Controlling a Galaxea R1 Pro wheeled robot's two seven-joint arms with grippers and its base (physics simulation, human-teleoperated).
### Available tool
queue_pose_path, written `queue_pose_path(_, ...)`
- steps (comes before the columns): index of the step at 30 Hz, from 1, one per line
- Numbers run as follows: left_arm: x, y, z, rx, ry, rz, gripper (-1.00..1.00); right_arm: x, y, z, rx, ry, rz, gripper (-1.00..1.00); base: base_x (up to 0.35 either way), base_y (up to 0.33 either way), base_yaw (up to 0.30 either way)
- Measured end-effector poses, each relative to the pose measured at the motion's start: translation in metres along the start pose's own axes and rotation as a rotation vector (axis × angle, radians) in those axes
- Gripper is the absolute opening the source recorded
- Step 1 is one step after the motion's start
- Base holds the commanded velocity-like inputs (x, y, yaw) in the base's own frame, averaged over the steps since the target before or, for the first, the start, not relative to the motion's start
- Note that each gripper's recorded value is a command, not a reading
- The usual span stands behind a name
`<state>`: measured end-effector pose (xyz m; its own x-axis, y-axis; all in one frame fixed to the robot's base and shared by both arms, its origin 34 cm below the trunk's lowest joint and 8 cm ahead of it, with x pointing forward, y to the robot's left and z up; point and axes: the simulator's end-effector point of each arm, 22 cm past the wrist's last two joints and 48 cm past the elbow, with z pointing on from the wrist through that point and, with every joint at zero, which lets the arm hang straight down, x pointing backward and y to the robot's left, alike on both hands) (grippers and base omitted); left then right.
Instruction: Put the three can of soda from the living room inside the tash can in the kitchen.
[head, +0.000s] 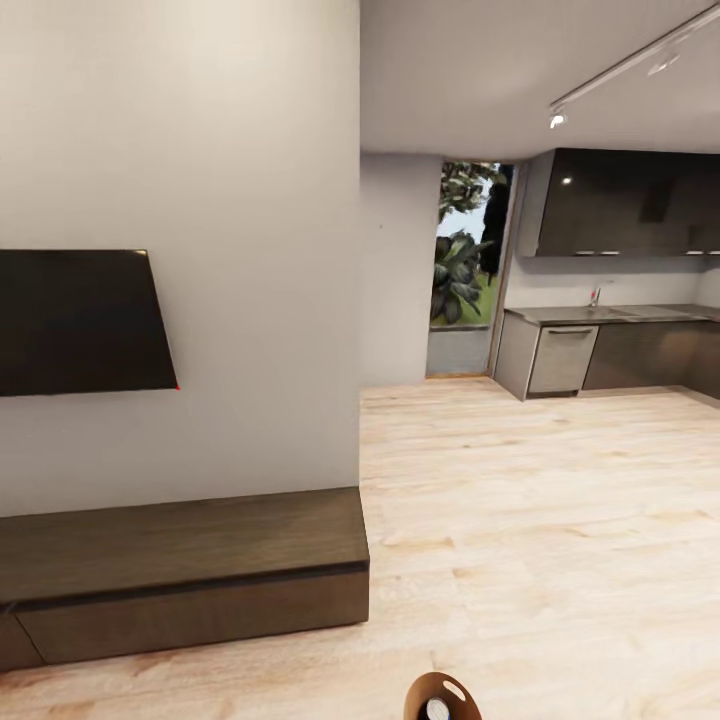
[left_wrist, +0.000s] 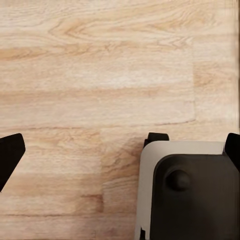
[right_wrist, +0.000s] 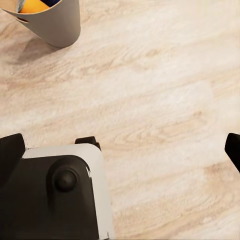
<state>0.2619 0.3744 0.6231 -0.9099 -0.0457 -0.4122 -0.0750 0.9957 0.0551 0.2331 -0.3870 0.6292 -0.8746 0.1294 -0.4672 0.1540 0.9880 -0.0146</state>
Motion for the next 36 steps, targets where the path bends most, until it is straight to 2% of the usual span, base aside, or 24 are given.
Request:
queue_pose_path(6, 0.002, -0.006, 0.000, 0.007, 0.005, -0.001, 1.00, 0.006, 0.037, 0.002, -0.046, 0.004, 0.017, 1.00, 0.000, 0.000, 0.000)
queue_pose_path(12, 0.002, -0.007, 0.000, 0.009, 0.005, -0.002, 1.00, 0.009, 0.050, 0.003, -0.061, 0.008, 0.027, 1.00, 0.000, 0.000, 0.000)
queue_pose_path(36, 0.002, -0.007, 0.000, 0.009, 0.005, -0.001, 1.00, 0.009, 0.054, 0.003, -0.065, 0.008, 0.030, 1.00, 0.000, 0.000, 0.000)
